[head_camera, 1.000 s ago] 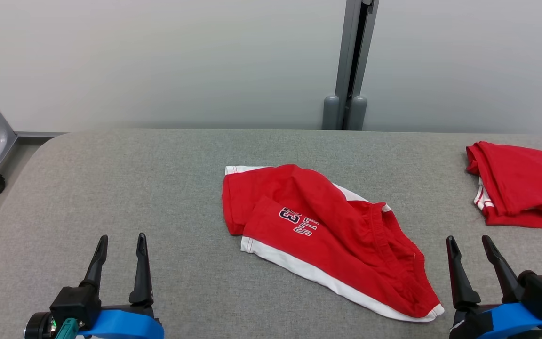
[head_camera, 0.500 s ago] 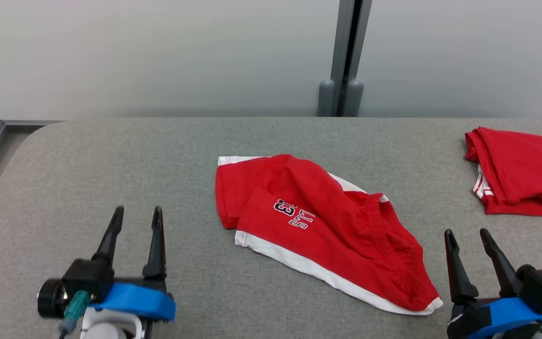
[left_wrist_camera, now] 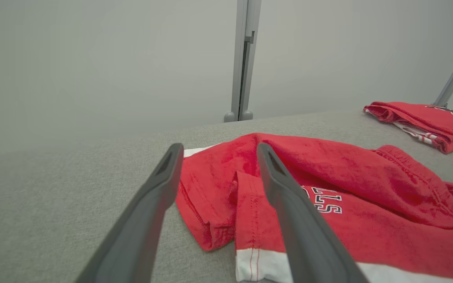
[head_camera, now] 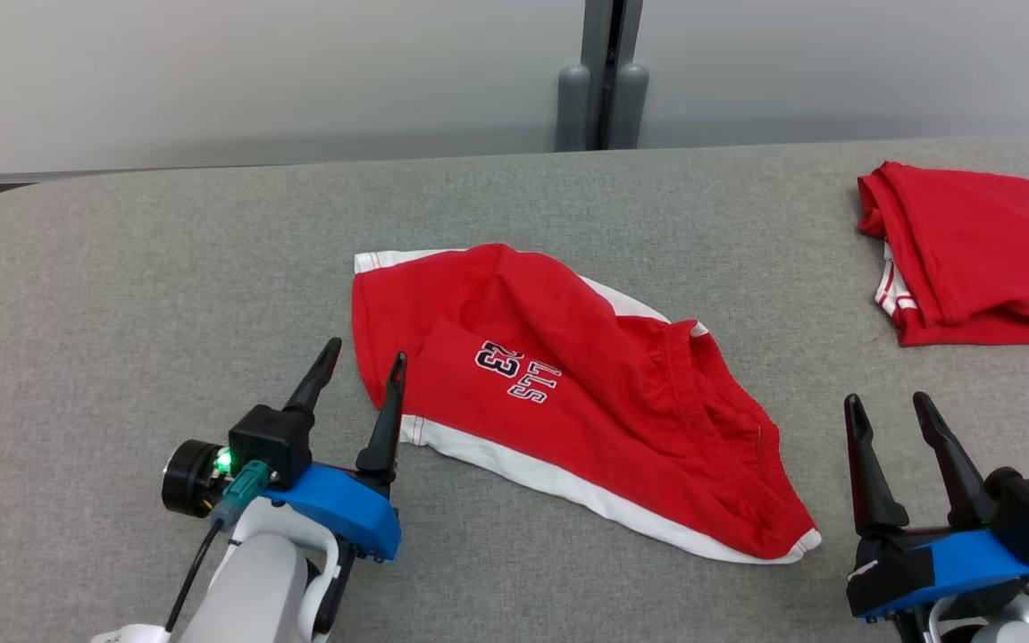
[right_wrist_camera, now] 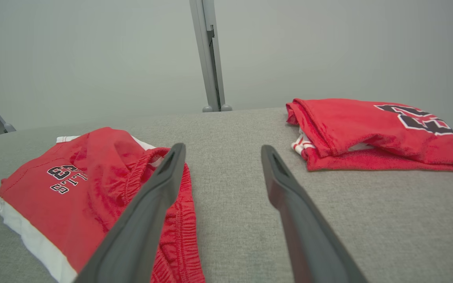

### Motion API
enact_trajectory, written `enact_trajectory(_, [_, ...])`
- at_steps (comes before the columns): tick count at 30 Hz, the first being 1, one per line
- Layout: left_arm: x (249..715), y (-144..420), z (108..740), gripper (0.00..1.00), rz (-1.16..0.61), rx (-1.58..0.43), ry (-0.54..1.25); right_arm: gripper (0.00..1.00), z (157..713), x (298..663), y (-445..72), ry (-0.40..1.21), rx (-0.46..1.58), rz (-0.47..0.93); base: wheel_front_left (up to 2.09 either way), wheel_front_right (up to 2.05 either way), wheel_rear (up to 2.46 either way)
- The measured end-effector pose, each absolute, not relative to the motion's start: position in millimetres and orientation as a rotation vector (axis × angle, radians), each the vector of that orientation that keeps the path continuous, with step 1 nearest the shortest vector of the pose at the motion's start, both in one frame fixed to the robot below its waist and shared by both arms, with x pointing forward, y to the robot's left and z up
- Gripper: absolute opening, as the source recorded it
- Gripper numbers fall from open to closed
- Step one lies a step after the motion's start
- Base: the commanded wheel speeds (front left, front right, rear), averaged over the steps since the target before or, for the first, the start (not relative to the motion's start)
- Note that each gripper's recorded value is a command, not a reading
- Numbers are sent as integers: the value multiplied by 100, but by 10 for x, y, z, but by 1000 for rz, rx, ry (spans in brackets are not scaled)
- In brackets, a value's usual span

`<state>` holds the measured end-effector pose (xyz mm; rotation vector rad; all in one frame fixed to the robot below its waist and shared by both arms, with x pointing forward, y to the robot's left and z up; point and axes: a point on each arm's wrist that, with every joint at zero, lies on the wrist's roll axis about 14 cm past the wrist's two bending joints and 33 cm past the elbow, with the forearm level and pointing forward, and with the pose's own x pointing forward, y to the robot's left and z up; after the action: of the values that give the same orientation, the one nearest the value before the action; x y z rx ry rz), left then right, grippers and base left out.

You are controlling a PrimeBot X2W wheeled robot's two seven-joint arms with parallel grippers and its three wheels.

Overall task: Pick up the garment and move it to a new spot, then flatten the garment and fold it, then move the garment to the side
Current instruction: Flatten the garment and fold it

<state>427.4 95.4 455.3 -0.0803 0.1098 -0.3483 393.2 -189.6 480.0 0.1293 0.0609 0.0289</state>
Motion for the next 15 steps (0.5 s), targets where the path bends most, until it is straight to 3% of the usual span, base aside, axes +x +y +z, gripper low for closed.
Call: enact_trajectory(15, [4031, 659, 3597, 100, -467, -30, 428, 100, 4657, 3998, -2035, 83, 125, -15, 0, 0, 0])
